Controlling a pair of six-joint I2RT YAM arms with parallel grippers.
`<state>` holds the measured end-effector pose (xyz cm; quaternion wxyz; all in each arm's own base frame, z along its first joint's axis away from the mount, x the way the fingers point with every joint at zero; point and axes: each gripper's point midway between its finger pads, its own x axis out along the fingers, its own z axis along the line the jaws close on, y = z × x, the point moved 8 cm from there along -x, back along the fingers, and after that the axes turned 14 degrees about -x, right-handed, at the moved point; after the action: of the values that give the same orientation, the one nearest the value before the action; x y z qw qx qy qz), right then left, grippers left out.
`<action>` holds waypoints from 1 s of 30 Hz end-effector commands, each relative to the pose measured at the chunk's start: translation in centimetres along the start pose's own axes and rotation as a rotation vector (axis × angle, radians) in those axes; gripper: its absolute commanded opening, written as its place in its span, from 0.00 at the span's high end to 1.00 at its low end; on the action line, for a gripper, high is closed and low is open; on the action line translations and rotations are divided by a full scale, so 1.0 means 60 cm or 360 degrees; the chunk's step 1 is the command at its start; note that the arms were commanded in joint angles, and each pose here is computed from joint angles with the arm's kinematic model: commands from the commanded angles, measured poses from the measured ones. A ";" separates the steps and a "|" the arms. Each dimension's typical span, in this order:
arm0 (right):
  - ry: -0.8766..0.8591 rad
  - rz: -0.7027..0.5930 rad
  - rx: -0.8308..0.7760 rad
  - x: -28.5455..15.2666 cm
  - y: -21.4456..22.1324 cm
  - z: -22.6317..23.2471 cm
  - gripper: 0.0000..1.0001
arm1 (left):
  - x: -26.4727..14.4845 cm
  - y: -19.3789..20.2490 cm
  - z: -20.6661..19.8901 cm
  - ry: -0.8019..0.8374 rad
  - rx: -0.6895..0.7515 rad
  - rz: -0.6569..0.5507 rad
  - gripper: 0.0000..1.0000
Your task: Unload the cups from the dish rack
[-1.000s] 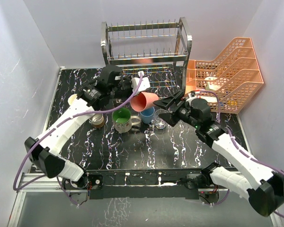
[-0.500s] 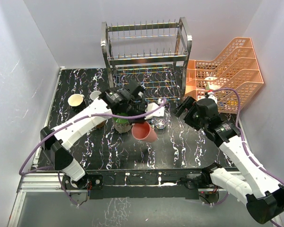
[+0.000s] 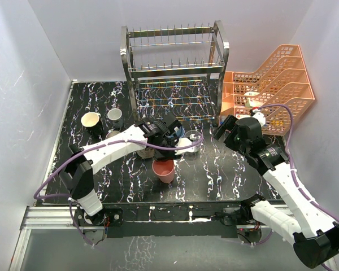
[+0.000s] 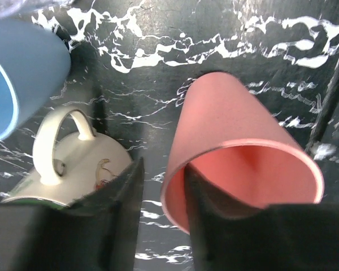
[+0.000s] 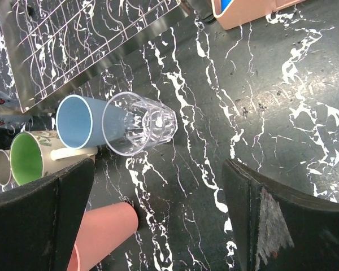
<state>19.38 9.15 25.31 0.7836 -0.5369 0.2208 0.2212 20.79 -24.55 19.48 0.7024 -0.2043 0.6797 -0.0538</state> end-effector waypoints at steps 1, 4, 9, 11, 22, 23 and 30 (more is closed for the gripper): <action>0.0075 -0.0118 -0.0038 0.002 -0.017 -0.008 0.02 | -0.009 -0.011 0.003 -0.0039 -0.0020 -0.0006 0.41; 0.0084 -0.0160 -0.0054 0.001 -0.022 -0.010 0.02 | -0.035 -0.021 0.004 -0.0083 -0.0030 -0.0081 0.04; 0.0129 -0.0232 -0.0061 -0.003 -0.032 -0.015 0.02 | -0.098 -0.027 0.013 -0.0162 -0.0069 -0.0269 0.03; 0.0155 -0.0268 -0.0059 -0.003 -0.036 -0.018 0.02 | -0.127 -0.026 0.018 -0.0170 -0.0115 -0.0315 0.03; 0.0518 -0.0673 -0.0131 0.002 -0.080 -0.059 0.02 | -0.258 0.129 0.127 -0.0765 -0.0857 -0.0698 0.03; 0.0550 -0.0694 -0.0166 0.004 -0.080 -0.064 0.02 | -0.254 0.150 0.136 -0.0893 -0.0930 -0.0713 0.03; 0.0622 -0.0871 -0.0313 0.022 -0.063 -0.093 0.02 | -0.231 0.250 0.164 -0.1575 -0.1032 -0.0839 0.03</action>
<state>21.45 4.01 24.19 0.7080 -0.6680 0.2293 0.0018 24.83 -5.72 26.51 0.7708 -0.5392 0.3280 0.0871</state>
